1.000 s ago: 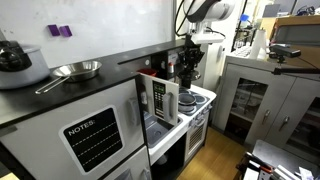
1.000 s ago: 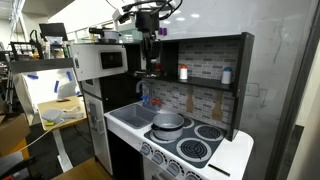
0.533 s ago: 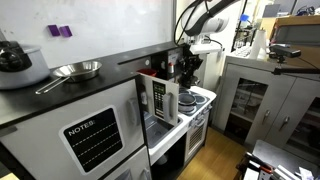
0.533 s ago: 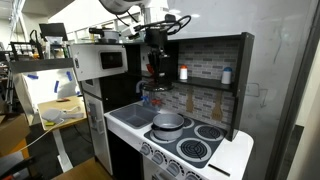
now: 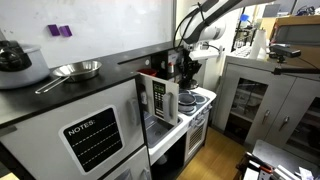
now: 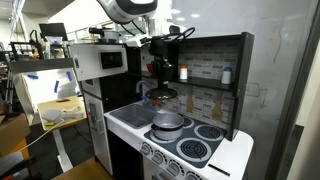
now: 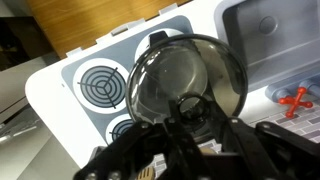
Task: Put the black lid on top of the grey pot
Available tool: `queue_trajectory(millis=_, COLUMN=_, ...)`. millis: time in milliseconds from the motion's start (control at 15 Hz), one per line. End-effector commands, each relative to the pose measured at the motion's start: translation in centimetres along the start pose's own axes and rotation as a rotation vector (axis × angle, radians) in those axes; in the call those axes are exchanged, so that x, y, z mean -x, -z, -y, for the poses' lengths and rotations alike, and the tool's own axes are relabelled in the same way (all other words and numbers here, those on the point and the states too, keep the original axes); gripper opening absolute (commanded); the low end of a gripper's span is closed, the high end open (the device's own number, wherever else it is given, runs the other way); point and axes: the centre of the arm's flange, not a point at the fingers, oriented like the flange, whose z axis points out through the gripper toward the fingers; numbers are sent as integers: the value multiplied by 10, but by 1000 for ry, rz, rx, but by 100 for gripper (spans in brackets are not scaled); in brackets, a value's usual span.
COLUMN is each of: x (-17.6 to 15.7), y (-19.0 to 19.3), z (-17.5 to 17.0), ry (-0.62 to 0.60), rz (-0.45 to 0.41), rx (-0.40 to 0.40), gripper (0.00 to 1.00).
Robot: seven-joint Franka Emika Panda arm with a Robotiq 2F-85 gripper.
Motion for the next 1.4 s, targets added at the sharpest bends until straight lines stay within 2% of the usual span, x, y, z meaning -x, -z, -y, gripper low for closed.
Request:
queue_trajectory(millis=0, x=-5, y=-10, z=-7, ry=13, rz=-15, rx=-27, gripper=8)
queue_trajectory(millis=267, x=-4, y=-17, z=-11, ry=15, rz=-14, rx=-35, gripper=8)
queue_trajectory(millis=333, x=-4, y=-17, z=-7, ry=0, rz=1, rx=-16, gripper=33)
queue_trajectory(millis=1200, x=-4, y=-17, z=-8, ry=4, rz=1, rx=-17, gripper=33)
queue_trajectory(millis=1267, x=-5, y=-19, z=-8, ry=2, rz=-1, rx=-20, gripper=8)
queue_trajectory(millis=1333, x=-5, y=-22, z=-9, ry=2, rz=0, rx=-20, gripper=8)
